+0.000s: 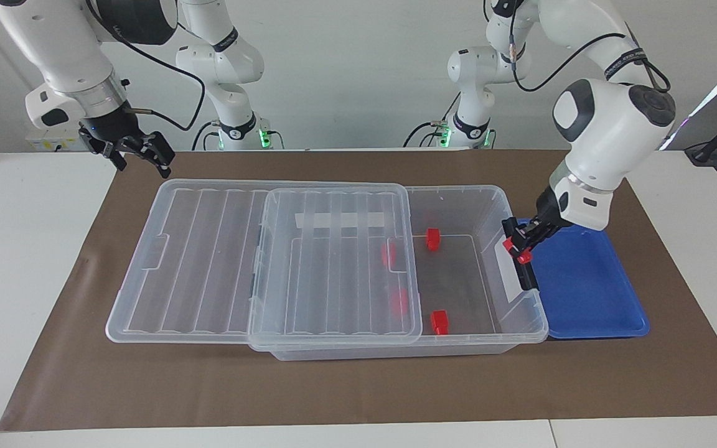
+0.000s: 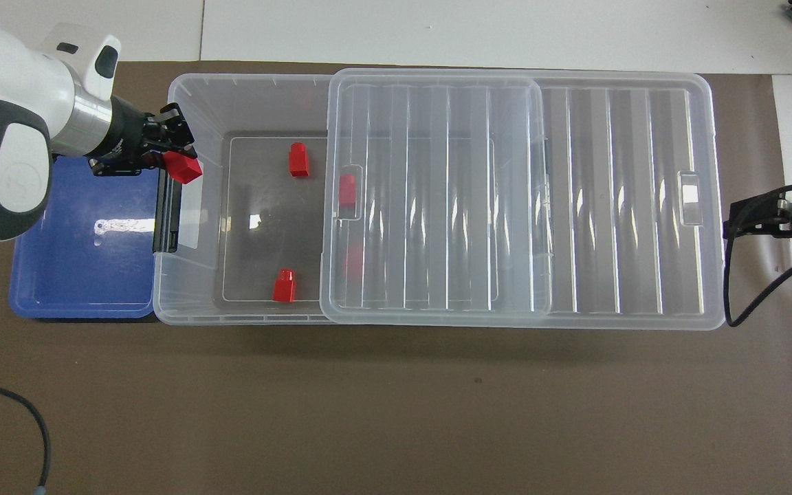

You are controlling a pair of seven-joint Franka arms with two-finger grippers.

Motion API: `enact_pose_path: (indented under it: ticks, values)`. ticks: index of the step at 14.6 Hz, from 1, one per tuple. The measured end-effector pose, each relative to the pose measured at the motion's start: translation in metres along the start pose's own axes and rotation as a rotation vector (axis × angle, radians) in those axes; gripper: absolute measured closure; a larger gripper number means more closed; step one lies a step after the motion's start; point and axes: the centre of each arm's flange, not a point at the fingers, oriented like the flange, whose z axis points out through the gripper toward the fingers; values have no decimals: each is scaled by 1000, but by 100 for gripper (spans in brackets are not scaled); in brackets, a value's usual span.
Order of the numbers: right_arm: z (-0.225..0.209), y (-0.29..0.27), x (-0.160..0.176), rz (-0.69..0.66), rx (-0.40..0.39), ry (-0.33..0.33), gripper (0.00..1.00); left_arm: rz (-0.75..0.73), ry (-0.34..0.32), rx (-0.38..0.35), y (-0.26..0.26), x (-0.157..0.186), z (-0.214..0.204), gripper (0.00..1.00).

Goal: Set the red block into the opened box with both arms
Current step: 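Lift the red block and carry it over the opened box, then lower the red block into the box, open and withdraw the left gripper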

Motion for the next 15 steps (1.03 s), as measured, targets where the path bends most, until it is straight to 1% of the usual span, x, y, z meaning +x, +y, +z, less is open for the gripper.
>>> enact_pose_path:
  ticks: [3,5,7,10,15]
  values:
    - [0,0,0,0,0,0,0,27,50,3,26,-19,25,66]
    - [0,0,0,0,0,0,0,73,76,49,30,-30,50,66]
    - [0,0,0,0,0,0,0,110,85,81,33,-41,71,66]
    - [0,0,0,0,0,0,0,143,104,93,35,-55,106,66]
    - [0,0,0,0,0,0,0,192,123,148,33,-60,168,66]
